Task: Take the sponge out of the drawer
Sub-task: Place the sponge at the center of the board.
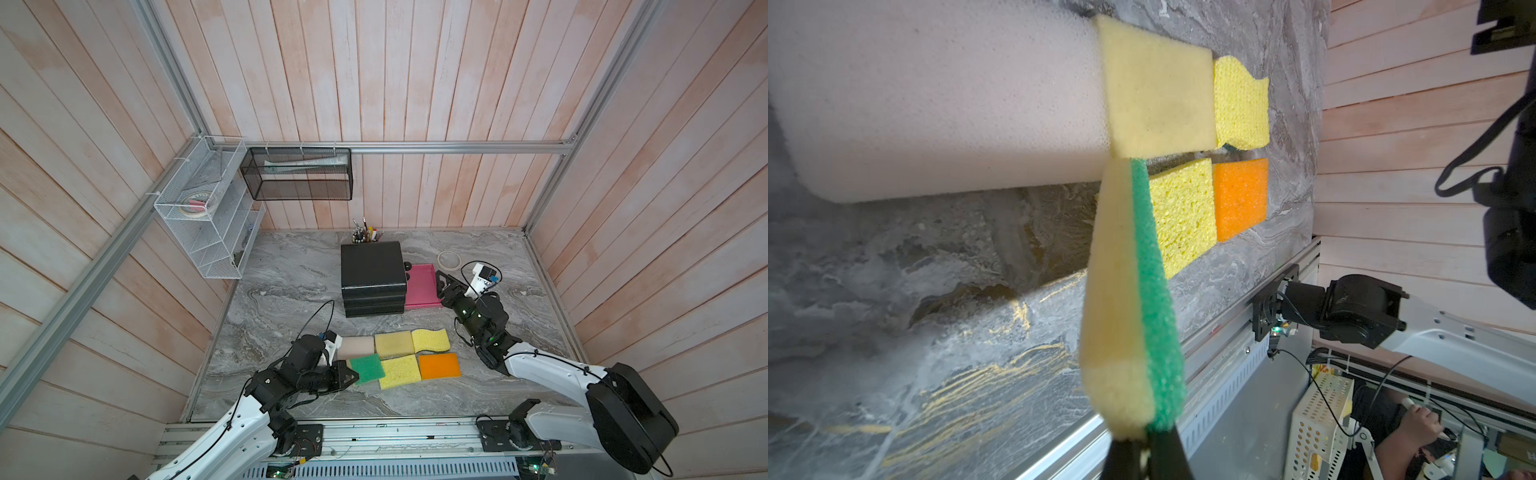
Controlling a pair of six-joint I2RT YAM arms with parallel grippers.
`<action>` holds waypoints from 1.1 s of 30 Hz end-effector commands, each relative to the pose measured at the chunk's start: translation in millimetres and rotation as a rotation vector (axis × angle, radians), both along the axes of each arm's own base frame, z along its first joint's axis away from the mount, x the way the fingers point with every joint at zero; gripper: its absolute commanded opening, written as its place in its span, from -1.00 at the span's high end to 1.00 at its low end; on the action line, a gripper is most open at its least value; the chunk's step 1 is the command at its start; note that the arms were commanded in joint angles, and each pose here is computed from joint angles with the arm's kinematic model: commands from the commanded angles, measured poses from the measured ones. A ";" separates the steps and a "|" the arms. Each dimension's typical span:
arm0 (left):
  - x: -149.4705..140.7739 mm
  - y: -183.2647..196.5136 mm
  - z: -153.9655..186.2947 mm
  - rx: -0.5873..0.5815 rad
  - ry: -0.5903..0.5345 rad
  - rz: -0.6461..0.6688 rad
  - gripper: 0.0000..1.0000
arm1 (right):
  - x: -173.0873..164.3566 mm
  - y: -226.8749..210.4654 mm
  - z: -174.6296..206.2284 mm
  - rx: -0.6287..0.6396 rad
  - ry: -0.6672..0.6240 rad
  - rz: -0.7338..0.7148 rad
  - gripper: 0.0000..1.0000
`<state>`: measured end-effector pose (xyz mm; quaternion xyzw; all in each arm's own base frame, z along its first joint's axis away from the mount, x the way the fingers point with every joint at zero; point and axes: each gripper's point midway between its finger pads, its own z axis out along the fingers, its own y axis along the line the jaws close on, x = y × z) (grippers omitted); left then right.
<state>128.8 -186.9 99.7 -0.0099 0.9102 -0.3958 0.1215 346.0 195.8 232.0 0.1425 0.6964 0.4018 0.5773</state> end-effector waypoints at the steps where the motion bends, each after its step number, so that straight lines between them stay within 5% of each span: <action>1: 0.3 7.1 1.0 0.045 0.010 0.028 1.00 | 0.4 1.4 -3.2 0.022 0.000 0.023 -0.09; 7: 9.8 -3.7 42.4 -0.094 -0.099 0.045 1.00 | 1.6 0.1 -8.6 0.035 0.006 0.025 -0.09; 13: 5.2 -3.4 47.0 -0.120 -0.099 0.043 1.00 | 3.7 2.6 -11.9 0.043 0.011 0.040 -0.09; 23: -6.6 34.2 44.0 0.148 -0.020 0.083 1.00 | 4.9 2.8 -17.3 0.061 0.019 0.051 -0.09; 33: -27.4 25.9 26.7 0.109 0.068 -0.004 1.00 | 5.3 -0.7 -22.9 0.071 0.029 0.052 -0.09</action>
